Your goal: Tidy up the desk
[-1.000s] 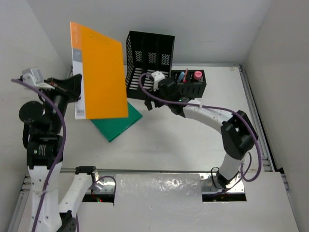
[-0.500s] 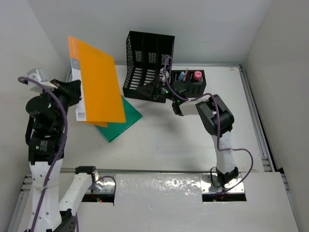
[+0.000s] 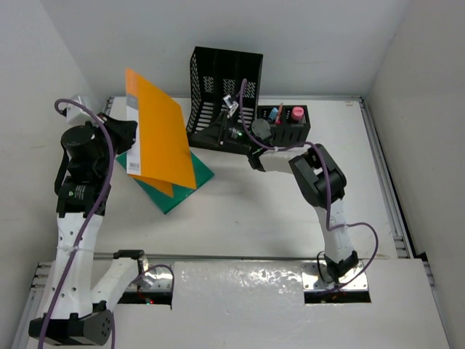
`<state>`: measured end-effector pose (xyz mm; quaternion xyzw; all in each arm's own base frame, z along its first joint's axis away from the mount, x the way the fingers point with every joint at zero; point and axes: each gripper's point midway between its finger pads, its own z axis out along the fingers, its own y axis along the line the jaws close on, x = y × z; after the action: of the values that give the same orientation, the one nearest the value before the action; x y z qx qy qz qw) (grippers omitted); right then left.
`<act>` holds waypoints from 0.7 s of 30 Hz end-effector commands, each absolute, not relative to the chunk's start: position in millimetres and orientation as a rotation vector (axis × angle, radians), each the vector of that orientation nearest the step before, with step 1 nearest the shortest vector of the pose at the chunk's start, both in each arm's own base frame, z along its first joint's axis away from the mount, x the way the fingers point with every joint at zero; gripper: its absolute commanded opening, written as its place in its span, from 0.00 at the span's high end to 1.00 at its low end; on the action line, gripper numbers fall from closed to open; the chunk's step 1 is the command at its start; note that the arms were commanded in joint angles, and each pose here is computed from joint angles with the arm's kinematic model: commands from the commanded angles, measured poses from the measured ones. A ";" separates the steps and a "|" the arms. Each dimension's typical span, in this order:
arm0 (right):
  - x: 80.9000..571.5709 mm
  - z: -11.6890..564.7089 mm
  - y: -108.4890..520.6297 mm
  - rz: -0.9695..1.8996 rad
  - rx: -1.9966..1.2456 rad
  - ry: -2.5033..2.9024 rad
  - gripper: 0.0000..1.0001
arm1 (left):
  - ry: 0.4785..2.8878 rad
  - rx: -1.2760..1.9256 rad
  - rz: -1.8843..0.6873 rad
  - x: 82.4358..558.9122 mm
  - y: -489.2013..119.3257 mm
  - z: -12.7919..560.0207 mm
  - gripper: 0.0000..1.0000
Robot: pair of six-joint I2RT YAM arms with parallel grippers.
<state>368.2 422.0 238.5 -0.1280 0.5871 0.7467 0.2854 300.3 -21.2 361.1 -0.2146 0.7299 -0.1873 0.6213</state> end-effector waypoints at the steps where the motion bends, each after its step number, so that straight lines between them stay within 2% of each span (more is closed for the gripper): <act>1: 343.2 270.5 429.7 2.017 -0.547 1.324 0.01 | 1.491 -0.421 -0.580 298.4 -39.1 422.7 1.00; 11: 354.2 237.9 448.9 2.022 -0.526 1.403 0.01 | 1.384 -0.390 -0.702 283.0 -51.9 472.9 1.00; 21: 376.6 245.1 462.9 2.026 -0.500 1.362 0.01 | 1.360 -0.394 -0.824 283.7 -64.6 469.8 1.00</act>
<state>376.2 461.2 214.2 -0.1567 0.5749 0.7561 0.2708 294.5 -50.4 433.3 -0.2022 0.6581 -0.3096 0.6559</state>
